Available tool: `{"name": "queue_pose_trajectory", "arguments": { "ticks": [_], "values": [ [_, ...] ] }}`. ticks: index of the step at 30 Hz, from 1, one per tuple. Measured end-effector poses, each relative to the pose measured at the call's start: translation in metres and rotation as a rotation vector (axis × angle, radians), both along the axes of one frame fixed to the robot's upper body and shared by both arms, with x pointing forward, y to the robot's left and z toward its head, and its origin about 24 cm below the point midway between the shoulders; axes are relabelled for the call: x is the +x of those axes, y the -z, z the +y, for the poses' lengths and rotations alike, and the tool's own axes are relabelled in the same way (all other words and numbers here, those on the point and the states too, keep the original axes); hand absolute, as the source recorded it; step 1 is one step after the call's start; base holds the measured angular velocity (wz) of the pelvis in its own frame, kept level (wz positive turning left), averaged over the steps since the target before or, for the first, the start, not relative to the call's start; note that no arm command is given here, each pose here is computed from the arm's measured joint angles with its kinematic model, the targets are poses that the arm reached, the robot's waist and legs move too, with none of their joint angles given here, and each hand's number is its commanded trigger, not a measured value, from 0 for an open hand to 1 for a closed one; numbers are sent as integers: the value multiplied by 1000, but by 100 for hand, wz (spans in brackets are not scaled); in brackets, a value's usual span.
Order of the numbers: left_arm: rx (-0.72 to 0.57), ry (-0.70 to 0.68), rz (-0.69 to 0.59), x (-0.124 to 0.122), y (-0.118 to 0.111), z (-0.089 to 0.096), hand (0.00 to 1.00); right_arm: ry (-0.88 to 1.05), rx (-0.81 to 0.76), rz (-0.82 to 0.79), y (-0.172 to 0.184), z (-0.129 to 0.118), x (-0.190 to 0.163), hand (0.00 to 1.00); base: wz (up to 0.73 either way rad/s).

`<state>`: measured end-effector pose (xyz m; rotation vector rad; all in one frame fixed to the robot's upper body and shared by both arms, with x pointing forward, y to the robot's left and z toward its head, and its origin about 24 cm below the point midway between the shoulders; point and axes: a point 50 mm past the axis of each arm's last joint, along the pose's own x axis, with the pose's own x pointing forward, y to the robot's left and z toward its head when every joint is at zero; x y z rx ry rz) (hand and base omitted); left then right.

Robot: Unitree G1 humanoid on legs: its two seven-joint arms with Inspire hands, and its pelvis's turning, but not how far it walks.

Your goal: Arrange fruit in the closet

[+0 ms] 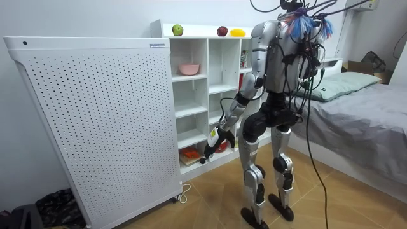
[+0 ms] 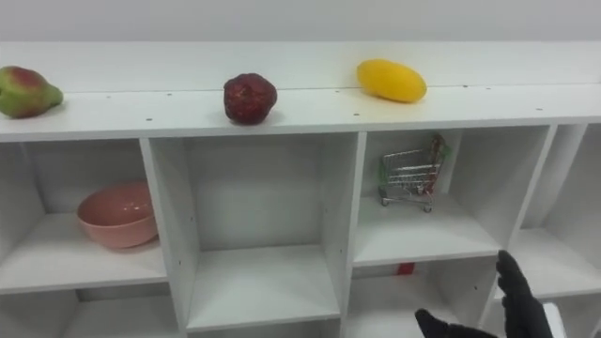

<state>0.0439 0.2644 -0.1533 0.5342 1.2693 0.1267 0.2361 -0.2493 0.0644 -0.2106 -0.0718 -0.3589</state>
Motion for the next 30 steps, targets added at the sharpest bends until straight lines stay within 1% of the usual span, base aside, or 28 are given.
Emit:
{"name": "queue_pose_trajectory", "arguments": {
  "ticks": [3, 7, 10, 17, 19, 22, 26, 28, 30],
  "values": [
    [2, 6, 2, -2, 0, 0, 0, -26, -45, -86, -20, 7, 0, 0, 0],
    [4, 17, -4, -1, -1, 0, 0, -33, -59, -143, -33, 10, 1, 0, 0],
    [-10, 37, -5, -1, -1, -2, 0, -90, -76, -180, -43, 20, 11, 0, 0],
    [-46, 84, -41, 17, -2, -8, 0, -192, -114, -308, -76, 43, 33, 0, 4],
    [-51, 87, -44, 19, -3, -8, 0, -195, -135, -327, -80, 44, 34, 0, 0],
    [-64, 96, -42, 21, -2, -10, 0, -202, -117, -367, -90, 46, 39, 0, 7],
    [-82, 109, -59, 32, -4, -11, 0, -210, -125, -425, -107, 47, 44, 0, 8],
    [-90, 112, -60, 34, -4, -12, 0, -217, -125, -447, -114, 48, 46, 0, 3],
    [-99, 112, -65, 38, -5, -11, 0, -230, -100, -477, -122, 49, 49, 0, 13]
  ]
}}
